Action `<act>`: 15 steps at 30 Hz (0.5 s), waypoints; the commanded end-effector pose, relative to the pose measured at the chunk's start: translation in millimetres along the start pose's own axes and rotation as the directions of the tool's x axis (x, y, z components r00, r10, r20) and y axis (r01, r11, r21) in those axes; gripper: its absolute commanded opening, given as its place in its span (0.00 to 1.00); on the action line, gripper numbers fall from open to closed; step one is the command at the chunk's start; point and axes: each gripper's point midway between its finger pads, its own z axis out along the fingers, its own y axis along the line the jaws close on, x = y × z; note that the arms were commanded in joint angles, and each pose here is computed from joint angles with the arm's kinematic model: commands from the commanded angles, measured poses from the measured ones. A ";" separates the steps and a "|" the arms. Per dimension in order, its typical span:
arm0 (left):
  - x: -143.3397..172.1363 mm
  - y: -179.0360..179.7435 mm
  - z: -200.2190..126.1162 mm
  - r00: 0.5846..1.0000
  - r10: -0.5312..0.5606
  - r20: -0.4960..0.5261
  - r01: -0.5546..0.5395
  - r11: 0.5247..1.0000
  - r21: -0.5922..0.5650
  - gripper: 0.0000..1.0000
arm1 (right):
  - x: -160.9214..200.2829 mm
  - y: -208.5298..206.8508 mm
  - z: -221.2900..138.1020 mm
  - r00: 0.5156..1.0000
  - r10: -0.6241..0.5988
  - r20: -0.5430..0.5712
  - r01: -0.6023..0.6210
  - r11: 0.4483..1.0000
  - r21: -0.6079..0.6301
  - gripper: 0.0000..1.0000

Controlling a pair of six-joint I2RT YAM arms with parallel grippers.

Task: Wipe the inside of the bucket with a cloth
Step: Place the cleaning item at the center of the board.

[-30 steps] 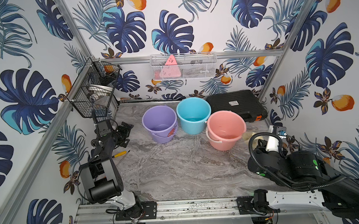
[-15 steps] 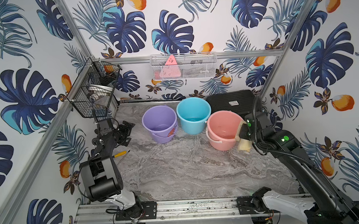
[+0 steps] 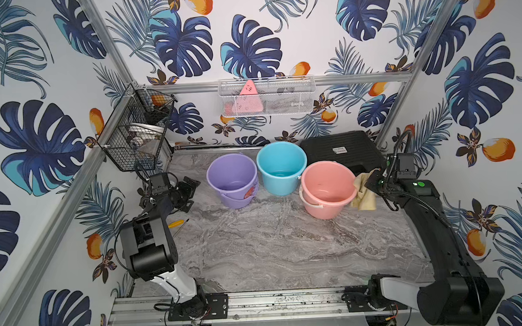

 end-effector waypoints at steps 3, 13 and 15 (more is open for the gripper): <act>-8.2 -6.3 -1.8 0.988 0.135 0.071 -0.132 0.990 -0.038 0.99 | 13.3 -10.7 35.5 0.996 0.064 -0.058 -0.065 0.998 -0.014 0.05; -6.9 -13.0 -12.4 0.939 0.314 0.143 -0.287 0.940 -0.182 0.99 | 46.3 -35.1 94.7 0.973 0.087 -0.214 -0.082 0.996 0.029 0.30; -8.4 -11.8 -14.8 0.932 0.332 0.148 -0.298 0.931 -0.210 0.99 | 49.0 -36.7 101.2 0.970 0.086 -0.228 -0.080 0.996 0.036 0.38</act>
